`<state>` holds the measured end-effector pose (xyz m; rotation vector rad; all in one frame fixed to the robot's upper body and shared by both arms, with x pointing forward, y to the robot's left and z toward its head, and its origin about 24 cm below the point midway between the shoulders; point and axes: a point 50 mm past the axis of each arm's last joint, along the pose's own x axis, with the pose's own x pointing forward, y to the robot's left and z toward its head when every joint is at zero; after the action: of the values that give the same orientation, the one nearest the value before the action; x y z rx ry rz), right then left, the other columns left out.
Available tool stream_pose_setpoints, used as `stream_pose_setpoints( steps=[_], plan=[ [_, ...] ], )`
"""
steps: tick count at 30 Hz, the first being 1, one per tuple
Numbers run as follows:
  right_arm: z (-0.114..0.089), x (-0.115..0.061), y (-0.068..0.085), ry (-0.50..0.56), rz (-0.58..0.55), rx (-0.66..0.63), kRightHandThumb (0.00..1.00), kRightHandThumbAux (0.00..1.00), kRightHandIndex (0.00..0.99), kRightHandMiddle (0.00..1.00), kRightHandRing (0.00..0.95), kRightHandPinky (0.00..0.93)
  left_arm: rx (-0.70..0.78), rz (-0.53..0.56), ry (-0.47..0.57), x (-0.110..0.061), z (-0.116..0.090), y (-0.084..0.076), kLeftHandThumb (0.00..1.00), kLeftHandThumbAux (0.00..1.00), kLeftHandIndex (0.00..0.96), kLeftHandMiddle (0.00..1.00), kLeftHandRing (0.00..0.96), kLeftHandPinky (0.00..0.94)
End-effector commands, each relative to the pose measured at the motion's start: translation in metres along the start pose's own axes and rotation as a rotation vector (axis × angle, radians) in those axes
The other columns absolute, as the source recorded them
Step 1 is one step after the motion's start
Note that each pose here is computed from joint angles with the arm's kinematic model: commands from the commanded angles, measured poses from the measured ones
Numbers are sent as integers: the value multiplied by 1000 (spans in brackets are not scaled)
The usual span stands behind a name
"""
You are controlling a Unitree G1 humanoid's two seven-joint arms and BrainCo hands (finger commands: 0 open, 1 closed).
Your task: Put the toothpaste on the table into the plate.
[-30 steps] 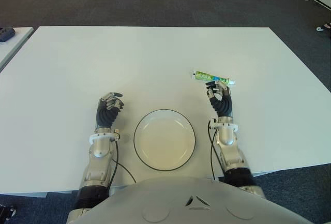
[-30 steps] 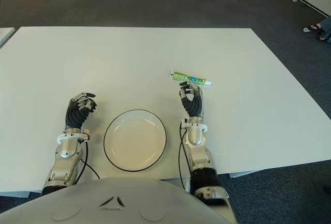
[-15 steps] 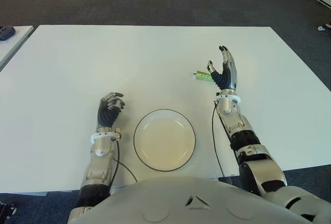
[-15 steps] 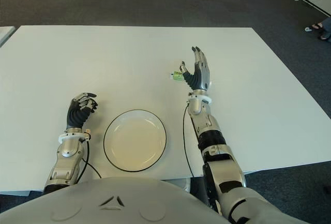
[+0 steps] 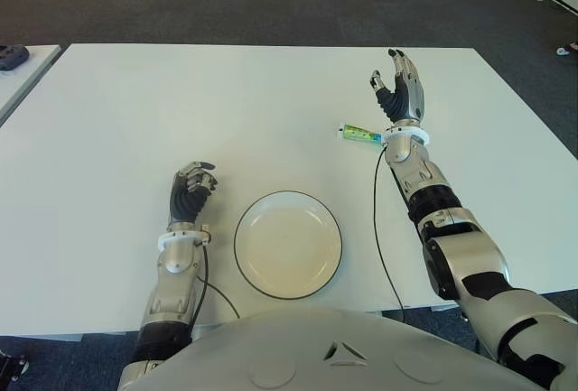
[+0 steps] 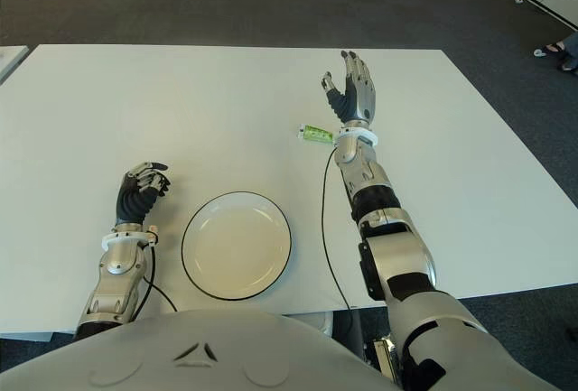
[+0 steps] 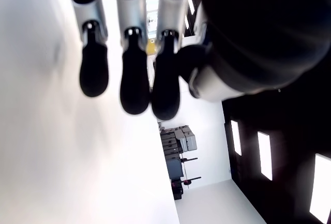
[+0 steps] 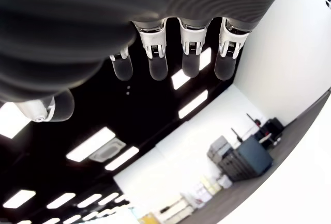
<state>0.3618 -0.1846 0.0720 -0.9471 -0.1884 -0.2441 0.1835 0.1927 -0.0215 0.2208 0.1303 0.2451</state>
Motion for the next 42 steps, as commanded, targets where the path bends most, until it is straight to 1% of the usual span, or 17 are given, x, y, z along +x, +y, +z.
stream_pose_setpoints(
  steps=[1, 8, 15, 18, 23, 26, 29, 31, 35, 37, 42],
  plan=[
    [-5, 10, 0, 53, 70, -59, 589, 187, 0, 0, 0, 0, 10, 0, -5, 0, 1, 0, 708, 716, 434, 629, 634, 619],
    [-4, 21, -2, 70, 150, -117, 594, 153, 0, 0, 0, 0, -1, -3, -21, 0, 2, 1, 707, 716, 434, 632, 637, 626],
    [-6, 27, -3, 76, 264, -221, 575, 160, 0, 0, 0, 0, -6, -6, -24, -1, 3, 1, 707, 715, 434, 635, 641, 633],
    [-8, 29, -3, 85, 333, -287, 568, 163, 0, 0, 0, 0, -10, -2, -17, -2, 3, 1, 707, 716, 433, 634, 640, 631],
    [-10, 30, -2, 92, 414, -375, 557, 162, 0, 0, 0, 0, -19, 5, -9, -3, 4, 0, 706, 716, 433, 634, 640, 630],
    [-11, 31, -3, 94, 500, -470, 541, 157, 0, 0, 0, 0, -28, 10, 1, -3, 4, 0, 706, 716, 433, 631, 635, 619],
    [-14, 32, -4, 100, 549, -527, 528, 151, 0, 0, 0, 0, -30, 13, 8, -4, 4, 0, 706, 716, 433, 626, 628, 609],
    [-20, 31, -7, 107, 587, -576, 522, 148, 0, 0, 0, 0, -34, 15, 14, -5, 5, 0, 706, 716, 433, 622, 623, 604],
    [-37, 22, -6, 128, 639, -642, 515, 147, 0, 0, 0, 0, -32, 20, 12, -5, 5, -1, 706, 716, 433, 617, 618, 599],
    [-32, 24, -6, 108, 661, -674, 513, 147, 0, 0, 0, 0, -37, 24, 18, -5, 6, -1, 706, 716, 433, 616, 614, 596],
    [-36, 21, -4, 85, 745, -767, 494, 140, 0, 0, 0, 0, -27, 26, 26, -6, 7, -1, 705, 716, 433, 616, 611, 599]
  ],
)
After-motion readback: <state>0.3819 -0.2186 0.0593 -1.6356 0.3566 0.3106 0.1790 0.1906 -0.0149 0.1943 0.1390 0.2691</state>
